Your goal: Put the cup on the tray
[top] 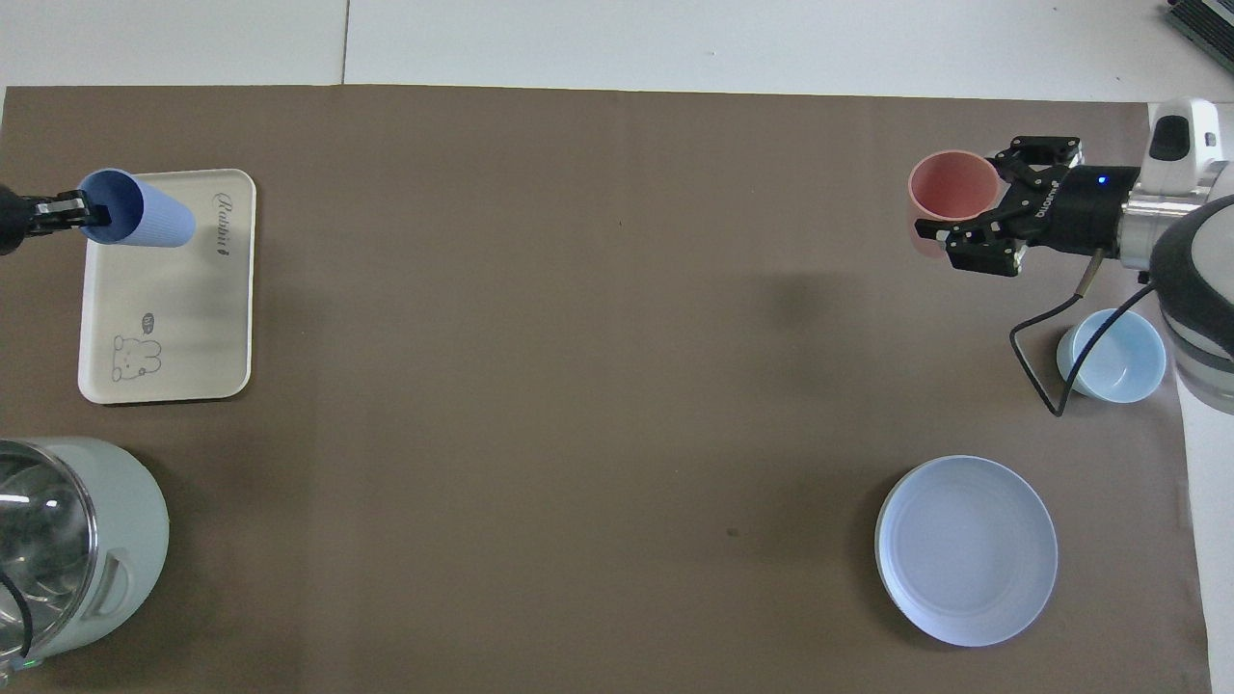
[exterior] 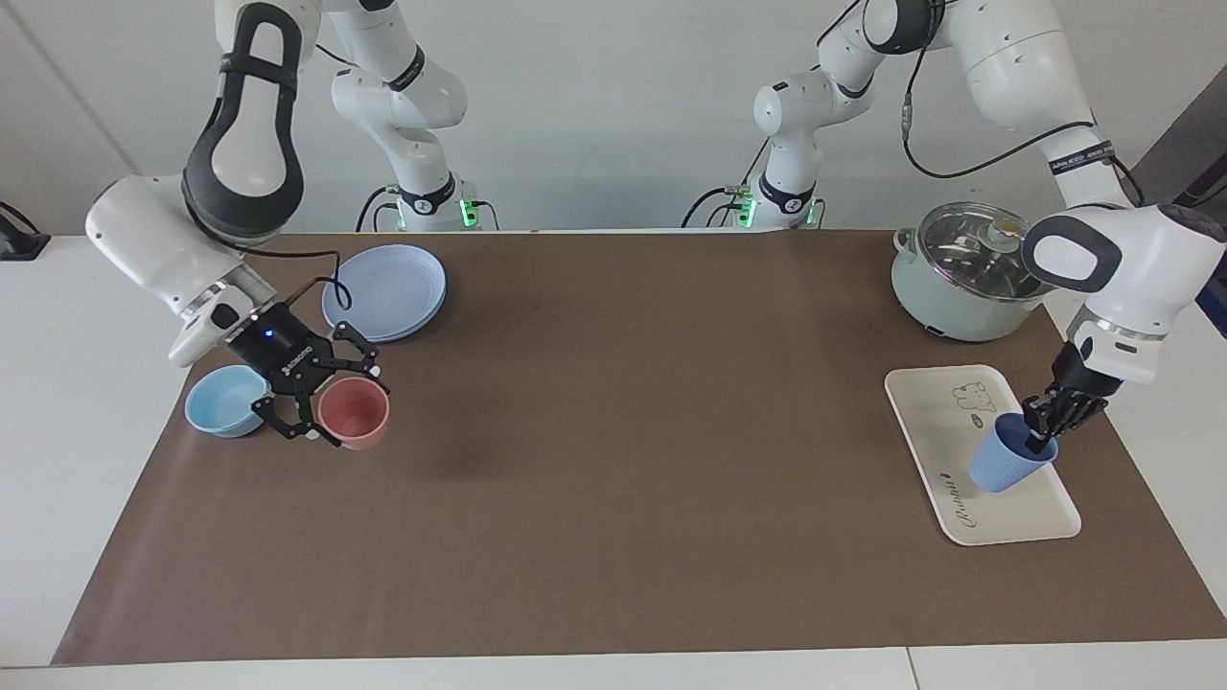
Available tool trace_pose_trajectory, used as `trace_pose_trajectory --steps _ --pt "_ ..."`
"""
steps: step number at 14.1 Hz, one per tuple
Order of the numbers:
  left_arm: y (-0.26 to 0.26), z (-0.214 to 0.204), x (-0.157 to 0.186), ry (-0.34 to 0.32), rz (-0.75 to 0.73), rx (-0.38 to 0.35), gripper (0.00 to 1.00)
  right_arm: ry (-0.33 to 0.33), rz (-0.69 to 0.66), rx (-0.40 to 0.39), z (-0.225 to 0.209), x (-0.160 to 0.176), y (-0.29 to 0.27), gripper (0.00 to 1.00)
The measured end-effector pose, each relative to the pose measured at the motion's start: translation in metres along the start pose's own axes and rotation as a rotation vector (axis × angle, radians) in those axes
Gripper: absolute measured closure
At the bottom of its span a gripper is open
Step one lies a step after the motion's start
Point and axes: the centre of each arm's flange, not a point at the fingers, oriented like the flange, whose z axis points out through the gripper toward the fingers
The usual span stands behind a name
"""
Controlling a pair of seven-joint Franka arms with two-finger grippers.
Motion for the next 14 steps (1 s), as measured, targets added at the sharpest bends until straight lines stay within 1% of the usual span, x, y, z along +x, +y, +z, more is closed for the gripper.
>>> trace_pose_trajectory --steps 2,3,6,7,9,10,12,14 --pt "-0.026 0.01 -0.005 -0.002 0.01 0.013 0.94 0.08 0.009 -0.007 0.016 -0.034 0.006 0.15" --pt "-0.037 0.013 -0.007 -0.003 0.007 0.018 0.94 0.109 0.009 -0.011 0.023 -0.049 0.005 0.15" --pt "-0.051 0.014 -0.011 -0.017 -0.006 0.019 0.94 0.163 -0.014 -0.036 0.032 -0.087 0.009 0.15" --pt "-0.049 0.013 -0.011 -0.029 -0.005 0.013 0.94 0.183 -0.031 -0.046 0.034 -0.103 0.013 0.15" --pt "-0.045 0.012 -0.012 -0.086 -0.003 -0.013 0.94 0.229 -0.05 -0.053 0.045 -0.132 0.018 0.15" --pt "-0.042 0.009 -0.012 -0.118 -0.01 -0.028 0.94 0.237 -0.052 -0.053 0.052 -0.141 0.019 0.15" --pt "-0.038 0.001 -0.008 -0.162 -0.039 -0.047 0.94 0.237 -0.041 -0.052 0.056 -0.149 0.02 0.15" --pt "-0.037 0.0 -0.008 -0.174 -0.05 -0.052 0.94 0.234 -0.04 -0.054 0.055 -0.154 0.02 0.15"
